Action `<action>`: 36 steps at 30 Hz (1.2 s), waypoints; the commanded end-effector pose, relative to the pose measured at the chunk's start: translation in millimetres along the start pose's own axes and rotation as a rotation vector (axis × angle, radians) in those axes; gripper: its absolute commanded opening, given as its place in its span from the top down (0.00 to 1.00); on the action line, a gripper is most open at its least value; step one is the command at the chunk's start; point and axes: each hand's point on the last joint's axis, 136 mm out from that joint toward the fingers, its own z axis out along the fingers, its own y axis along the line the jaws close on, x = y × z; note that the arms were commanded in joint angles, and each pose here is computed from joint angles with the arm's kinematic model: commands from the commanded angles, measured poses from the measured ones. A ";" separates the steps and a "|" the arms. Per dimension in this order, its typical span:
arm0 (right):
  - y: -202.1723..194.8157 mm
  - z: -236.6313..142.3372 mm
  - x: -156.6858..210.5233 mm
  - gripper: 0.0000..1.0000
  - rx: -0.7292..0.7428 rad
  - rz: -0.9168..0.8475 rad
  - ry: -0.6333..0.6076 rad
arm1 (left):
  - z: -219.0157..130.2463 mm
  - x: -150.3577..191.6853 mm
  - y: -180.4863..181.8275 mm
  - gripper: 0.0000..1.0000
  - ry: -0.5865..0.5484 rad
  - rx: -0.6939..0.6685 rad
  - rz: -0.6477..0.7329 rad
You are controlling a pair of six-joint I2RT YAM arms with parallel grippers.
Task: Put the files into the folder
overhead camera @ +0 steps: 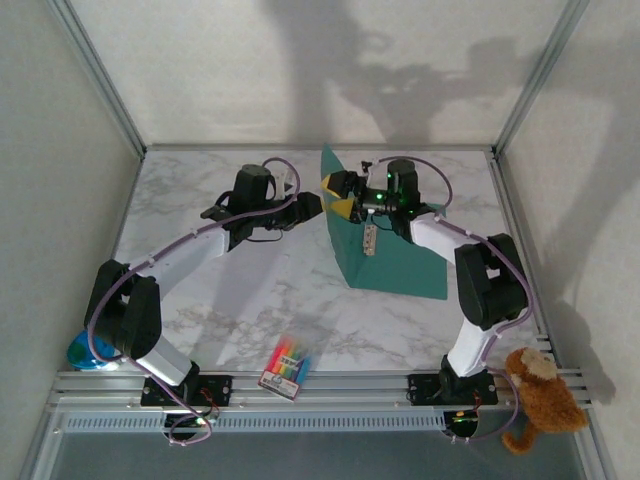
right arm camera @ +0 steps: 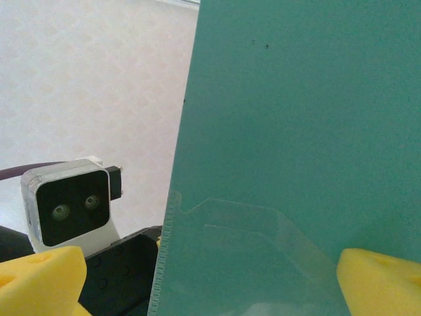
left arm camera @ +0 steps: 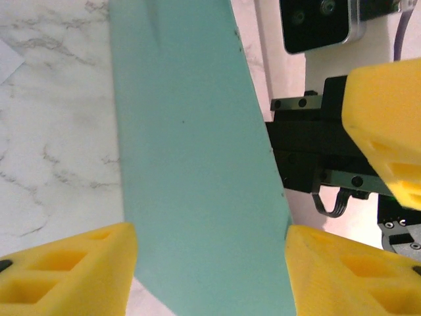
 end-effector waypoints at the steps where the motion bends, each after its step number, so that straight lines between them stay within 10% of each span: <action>1: 9.1 10.4 -3.0 0.01 -0.028 -0.022 0.006 | -3.5 -4.7 7.9 0.37 -0.001 -0.043 0.019; 18: -3.8 11.3 11.0 0.01 -0.021 -0.016 0.033 | -14.4 -2.8 36.0 0.29 -0.006 0.006 -0.049; 36: 16.1 -13.9 32.7 0.01 0.029 -0.095 0.054 | 20.8 44.8 137.4 0.72 0.100 -0.174 -0.065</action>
